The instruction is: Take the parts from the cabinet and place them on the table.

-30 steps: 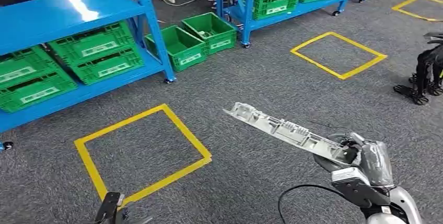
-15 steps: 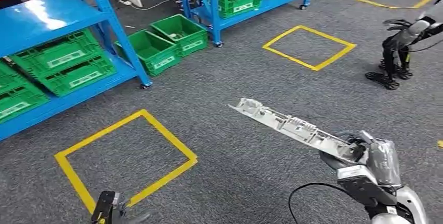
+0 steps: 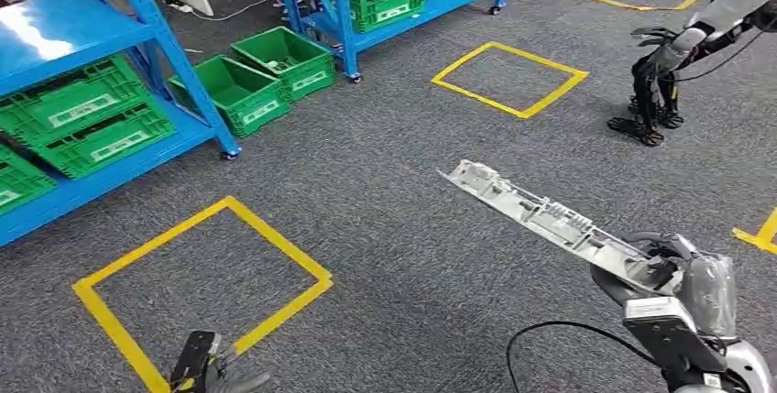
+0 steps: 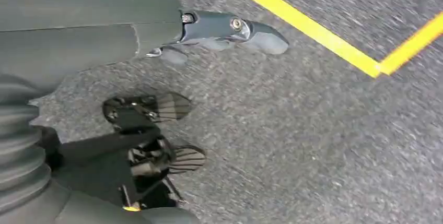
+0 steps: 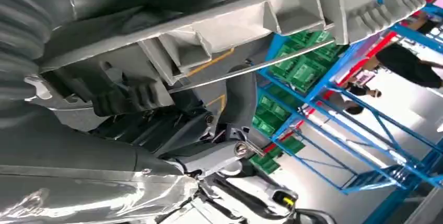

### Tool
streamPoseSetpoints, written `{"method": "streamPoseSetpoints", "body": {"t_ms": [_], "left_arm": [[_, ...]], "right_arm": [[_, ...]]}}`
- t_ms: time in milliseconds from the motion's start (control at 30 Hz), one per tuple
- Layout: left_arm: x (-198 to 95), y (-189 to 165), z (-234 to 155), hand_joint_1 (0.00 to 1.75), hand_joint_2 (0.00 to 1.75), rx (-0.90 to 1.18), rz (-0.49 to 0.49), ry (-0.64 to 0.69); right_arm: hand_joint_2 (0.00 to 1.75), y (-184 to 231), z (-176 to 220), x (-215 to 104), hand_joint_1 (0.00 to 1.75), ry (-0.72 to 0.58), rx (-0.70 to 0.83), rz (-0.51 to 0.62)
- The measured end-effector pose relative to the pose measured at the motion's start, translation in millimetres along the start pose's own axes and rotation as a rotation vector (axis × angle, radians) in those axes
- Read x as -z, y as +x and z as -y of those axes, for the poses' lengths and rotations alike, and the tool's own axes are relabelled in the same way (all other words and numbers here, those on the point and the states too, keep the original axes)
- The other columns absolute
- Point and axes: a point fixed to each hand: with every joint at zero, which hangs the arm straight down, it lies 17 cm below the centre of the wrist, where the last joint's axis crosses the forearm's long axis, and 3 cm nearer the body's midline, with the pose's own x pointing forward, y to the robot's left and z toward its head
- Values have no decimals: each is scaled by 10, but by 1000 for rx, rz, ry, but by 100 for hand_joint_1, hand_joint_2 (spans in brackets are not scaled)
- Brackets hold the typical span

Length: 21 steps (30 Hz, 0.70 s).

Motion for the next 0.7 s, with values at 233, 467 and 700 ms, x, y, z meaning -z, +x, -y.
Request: {"method": "streamPoseSetpoints", "body": {"t_ms": [233, 467, 700], "left_arm": [[5, 68, 29, 0, 175, -4, 26, -3], [16, 194, 102, 0, 175, -2, 65, -15], [-11, 58, 98, 0, 175, -2, 27, -3]], "right_arm": [[175, -4, 33, 6, 175, -8, 1, -1], [175, -24, 48, -3, 175, -13, 9, -11], [175, -41, 66, -49, 175, -20, 12, -30]]}}
